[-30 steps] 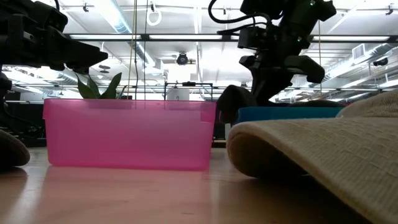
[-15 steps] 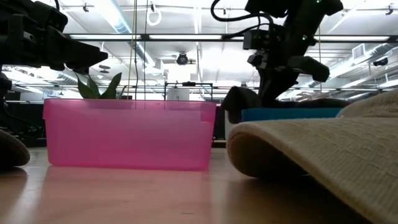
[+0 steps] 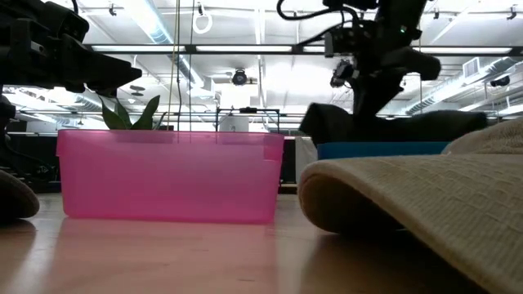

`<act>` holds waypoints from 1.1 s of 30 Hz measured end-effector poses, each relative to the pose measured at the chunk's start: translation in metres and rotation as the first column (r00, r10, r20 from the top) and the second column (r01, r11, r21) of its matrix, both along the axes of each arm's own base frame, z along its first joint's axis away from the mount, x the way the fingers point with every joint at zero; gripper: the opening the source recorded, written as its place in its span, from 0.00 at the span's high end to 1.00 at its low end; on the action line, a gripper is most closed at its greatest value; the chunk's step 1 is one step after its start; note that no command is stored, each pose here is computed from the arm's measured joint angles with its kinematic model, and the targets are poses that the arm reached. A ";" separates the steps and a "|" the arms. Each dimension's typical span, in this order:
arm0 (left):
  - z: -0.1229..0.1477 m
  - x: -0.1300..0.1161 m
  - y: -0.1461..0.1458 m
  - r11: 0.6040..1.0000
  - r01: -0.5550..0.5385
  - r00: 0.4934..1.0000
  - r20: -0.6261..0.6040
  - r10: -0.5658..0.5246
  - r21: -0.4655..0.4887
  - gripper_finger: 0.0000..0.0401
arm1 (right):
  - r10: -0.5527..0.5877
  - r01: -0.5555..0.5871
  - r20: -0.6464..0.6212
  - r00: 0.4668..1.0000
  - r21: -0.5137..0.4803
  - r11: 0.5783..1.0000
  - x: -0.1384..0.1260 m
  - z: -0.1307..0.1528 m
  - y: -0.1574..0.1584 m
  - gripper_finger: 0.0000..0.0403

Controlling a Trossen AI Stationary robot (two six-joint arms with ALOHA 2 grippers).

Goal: Pick & Place hat
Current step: Put the top black cap into the blue bin

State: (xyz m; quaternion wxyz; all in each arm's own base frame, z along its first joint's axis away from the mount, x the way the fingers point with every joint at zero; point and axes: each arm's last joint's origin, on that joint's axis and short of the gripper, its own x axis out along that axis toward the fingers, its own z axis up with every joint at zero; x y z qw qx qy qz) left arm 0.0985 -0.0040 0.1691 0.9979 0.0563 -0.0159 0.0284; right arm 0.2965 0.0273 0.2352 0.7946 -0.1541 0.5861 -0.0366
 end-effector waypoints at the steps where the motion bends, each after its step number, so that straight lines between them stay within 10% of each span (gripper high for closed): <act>1: 0.000 0.000 0.000 1.000 0.000 1.000 0.000 0.000 0.000 0.59 | -0.004 0.004 -0.008 1.000 0.007 1.000 -0.001 -0.003 0.000 1.00; 33: 0.000 0.000 0.000 1.000 0.000 1.000 0.000 0.000 0.000 0.59 | 0.081 -0.084 0.041 0.996 0.092 0.992 -0.005 -0.055 -0.033 1.00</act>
